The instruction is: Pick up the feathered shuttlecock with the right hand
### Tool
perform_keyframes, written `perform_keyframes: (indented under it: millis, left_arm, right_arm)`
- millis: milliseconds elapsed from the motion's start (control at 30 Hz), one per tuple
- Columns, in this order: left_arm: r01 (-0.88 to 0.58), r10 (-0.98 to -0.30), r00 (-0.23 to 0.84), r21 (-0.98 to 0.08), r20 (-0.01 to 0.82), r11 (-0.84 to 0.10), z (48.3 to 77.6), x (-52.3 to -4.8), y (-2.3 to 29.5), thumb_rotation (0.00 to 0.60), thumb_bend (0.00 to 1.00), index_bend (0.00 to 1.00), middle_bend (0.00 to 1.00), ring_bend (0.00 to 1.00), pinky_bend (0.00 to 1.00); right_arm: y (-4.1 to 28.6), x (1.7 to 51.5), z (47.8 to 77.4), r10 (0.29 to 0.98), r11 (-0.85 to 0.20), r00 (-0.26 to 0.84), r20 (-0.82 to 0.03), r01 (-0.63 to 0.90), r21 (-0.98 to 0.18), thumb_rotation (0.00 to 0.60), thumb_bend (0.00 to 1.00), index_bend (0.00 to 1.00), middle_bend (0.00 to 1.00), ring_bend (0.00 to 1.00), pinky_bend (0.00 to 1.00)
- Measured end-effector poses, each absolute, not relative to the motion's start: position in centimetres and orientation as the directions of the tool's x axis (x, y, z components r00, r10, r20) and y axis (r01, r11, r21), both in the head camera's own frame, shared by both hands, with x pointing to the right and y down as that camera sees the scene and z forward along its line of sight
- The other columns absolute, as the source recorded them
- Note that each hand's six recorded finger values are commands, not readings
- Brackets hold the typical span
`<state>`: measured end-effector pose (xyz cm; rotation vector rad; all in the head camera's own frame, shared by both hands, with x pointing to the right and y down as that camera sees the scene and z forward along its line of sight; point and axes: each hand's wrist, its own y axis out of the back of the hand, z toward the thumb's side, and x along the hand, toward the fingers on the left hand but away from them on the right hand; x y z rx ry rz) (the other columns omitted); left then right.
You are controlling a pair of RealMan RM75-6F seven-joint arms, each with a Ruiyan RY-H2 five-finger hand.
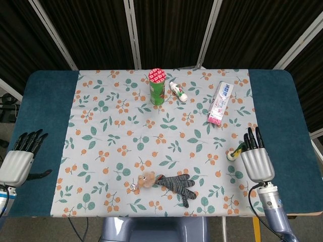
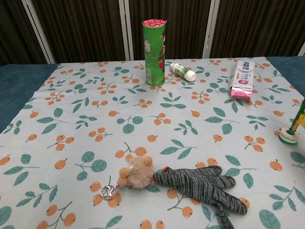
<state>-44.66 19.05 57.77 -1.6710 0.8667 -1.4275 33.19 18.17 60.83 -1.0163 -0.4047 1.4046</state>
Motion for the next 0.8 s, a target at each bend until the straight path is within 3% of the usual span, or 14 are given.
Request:
perform_keyframes:
  millis: [300, 367, 800]
  left_arm:
    - [-0.02, -0.869, 0.144, -0.877, 0.473, -0.481, 57.8, -44.7, 19.1, 0.529, 0.11, 0.06, 0.0, 0.0, 0.0]
    - [-0.02, -0.869, 0.144, -0.877, 0.474, -0.481, 57.8, -44.7, 19.1, 0.53, 0.11, 0.06, 0.0, 0.0, 0.0]
    - [-0.021, -0.869, 0.143, -0.876, 0.474, -0.482, 57.8, -44.7, 19.1, 0.526, 0.11, 0.06, 0.0, 0.0, 0.0]
  right_arm:
    - [18.9, 32.7, 60.2, 0.921, -0.131, 0.215, -0.324, -0.613, -0.779, 0.6, 0.28, 0.19, 0.04, 0.0, 0.0]
    - [19.1, 32.5, 60.0, 0.92, -0.124, 0.224, -0.32, -0.608, -0.784, 0.6, 0.27, 0.15, 0.03, 0.0, 0.0]
    - [20.4, 32.9, 57.0, 0.938, -0.147, 0.205, -0.28, -0.496, -0.855, 0.6, 0.23, 0.14, 0.01, 0.0, 0.0]
